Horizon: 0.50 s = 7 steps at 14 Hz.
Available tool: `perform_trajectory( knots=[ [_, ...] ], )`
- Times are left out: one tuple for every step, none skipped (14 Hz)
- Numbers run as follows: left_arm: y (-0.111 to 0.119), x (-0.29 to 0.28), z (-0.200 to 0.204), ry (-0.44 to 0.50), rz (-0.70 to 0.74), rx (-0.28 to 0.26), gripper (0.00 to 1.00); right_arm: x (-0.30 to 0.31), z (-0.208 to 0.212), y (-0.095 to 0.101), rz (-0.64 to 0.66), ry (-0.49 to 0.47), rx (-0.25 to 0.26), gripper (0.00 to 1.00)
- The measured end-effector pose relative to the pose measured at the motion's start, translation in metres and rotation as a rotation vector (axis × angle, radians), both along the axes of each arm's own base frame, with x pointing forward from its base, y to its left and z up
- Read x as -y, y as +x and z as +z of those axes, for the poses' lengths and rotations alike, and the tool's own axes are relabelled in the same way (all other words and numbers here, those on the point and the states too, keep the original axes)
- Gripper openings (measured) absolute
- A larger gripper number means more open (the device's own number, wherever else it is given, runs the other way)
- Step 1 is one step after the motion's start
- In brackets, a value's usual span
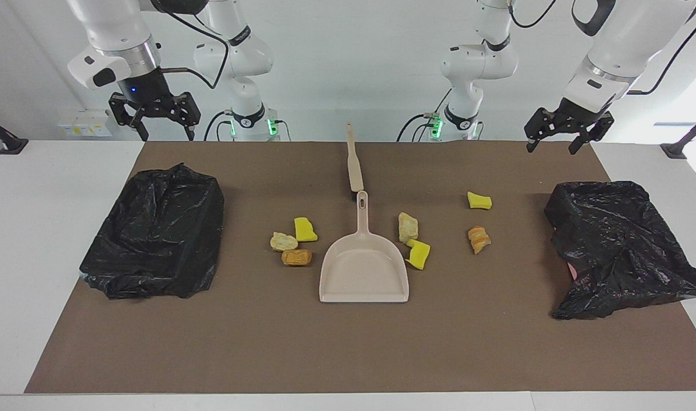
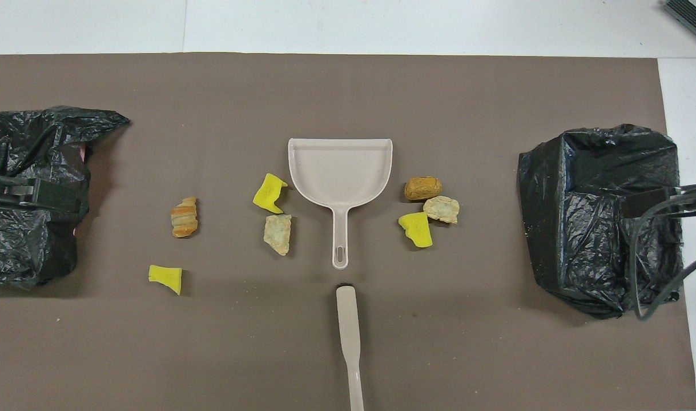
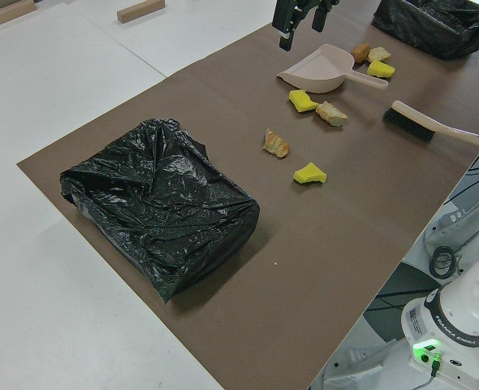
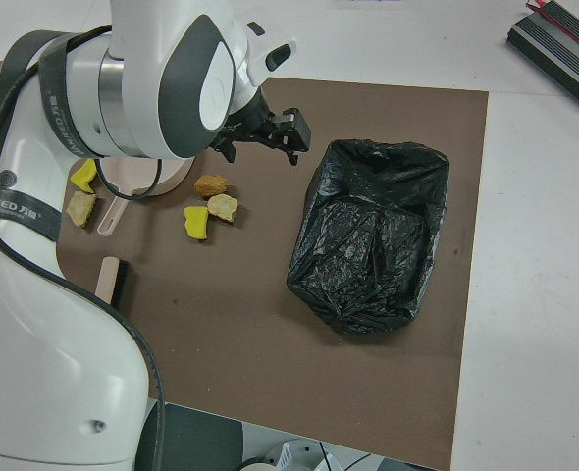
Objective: Sweep and dump trash in bin
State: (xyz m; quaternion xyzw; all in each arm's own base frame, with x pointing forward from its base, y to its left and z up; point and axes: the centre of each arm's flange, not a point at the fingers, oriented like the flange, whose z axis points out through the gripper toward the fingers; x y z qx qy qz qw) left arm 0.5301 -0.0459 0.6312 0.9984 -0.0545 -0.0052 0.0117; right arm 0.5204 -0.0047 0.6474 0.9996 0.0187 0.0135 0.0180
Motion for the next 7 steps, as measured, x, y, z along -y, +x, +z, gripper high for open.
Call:
perform_trajectory(
  knots=[
    [0.0000,0.0003,0.0000,0.000,0.000,0.000,1.00,0.0000,0.0000,0.0000,0.000,0.000,0.000,1.00],
    [0.0000,0.0003,0.0000,0.000,-0.001,0.000,1.00,0.0000,0.0000,0.0000,0.000,0.000,0.000,1.00],
    [0.0000,0.0003,0.0000,0.000,-0.001,0.000,1.00,0.0000,0.0000,0.0000,0.000,0.000,0.000,1.00],
    [0.0000,0.0001,0.0000,0.000,0.000,0.000,1.00,0.0000,0.0000,0.0000,0.000,0.000,0.000,1.00],
    [0.0000,-0.0006,0.0000,0.000,0.001,0.000,1.00,0.0000,0.0000,0.0000,0.000,0.000,0.000,1.00],
    [0.0001,-0.0012,0.0001,0.000,0.002,0.000,1.00,0.0000,0.0000,0.0000,0.000,0.000,0.000,1.00],
    [0.0000,-0.0012,0.0001,0.000,0.002,0.000,1.00,0.0000,0.0000,0.0000,0.000,0.000,0.000,1.00]
  ],
)
